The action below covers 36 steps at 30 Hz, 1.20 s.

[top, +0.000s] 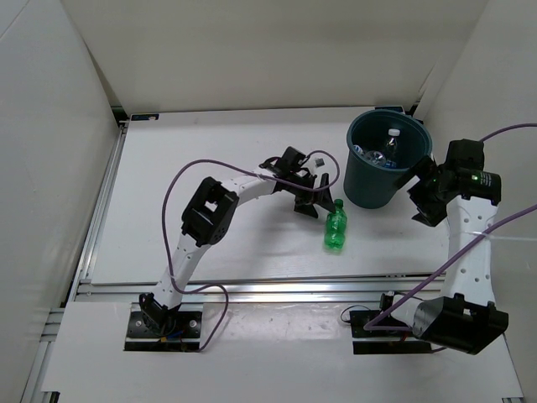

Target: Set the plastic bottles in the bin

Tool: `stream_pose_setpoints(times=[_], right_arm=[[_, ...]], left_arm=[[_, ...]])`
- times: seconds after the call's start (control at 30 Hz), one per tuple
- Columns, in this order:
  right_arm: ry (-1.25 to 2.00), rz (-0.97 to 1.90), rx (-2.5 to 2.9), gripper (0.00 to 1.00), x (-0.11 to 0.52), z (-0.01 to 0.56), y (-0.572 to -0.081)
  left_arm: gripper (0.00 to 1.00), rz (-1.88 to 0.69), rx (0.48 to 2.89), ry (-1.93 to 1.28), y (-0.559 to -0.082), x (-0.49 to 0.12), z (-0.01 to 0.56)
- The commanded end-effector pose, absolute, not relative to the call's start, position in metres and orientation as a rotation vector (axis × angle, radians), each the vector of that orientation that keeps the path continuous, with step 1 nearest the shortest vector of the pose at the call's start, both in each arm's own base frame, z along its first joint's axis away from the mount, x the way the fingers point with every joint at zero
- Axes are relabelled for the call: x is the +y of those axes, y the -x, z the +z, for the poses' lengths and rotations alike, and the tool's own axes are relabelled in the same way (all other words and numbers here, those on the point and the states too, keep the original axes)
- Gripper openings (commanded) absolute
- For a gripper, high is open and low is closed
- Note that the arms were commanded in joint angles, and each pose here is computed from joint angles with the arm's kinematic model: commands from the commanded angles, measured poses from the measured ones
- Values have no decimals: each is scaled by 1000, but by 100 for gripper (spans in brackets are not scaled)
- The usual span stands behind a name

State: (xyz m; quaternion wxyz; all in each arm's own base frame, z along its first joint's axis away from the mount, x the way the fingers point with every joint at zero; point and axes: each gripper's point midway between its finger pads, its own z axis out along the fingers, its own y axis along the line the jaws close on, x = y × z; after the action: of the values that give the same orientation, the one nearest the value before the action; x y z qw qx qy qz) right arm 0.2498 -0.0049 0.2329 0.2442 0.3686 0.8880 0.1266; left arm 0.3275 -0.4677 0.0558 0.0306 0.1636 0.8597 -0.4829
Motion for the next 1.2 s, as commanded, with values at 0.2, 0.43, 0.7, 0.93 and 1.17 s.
stream_pose_setpoints(times=[0.2, 0.43, 0.7, 0.93, 1.17], right_arm=[[-1018, 317, 2420, 100, -5, 224, -232], [-1024, 257, 2424, 100, -10, 219, -219], [-1016, 240, 2424, 100, -11, 220, -215], [-1014, 248, 2394, 100, -14, 229, -228], [-1040, 243, 2382, 100, -16, 228, -232]], left_arm=[[100, -1535, 2613, -601, -310, -488, 74], [87, -1576, 2632, -608, -303, -502, 67], [52, -1650, 2579, -656, -300, -506, 92], [37, -1618, 2611, -367, -321, -440, 148], [34, -1309, 2234, -217, -403, -363, 291]])
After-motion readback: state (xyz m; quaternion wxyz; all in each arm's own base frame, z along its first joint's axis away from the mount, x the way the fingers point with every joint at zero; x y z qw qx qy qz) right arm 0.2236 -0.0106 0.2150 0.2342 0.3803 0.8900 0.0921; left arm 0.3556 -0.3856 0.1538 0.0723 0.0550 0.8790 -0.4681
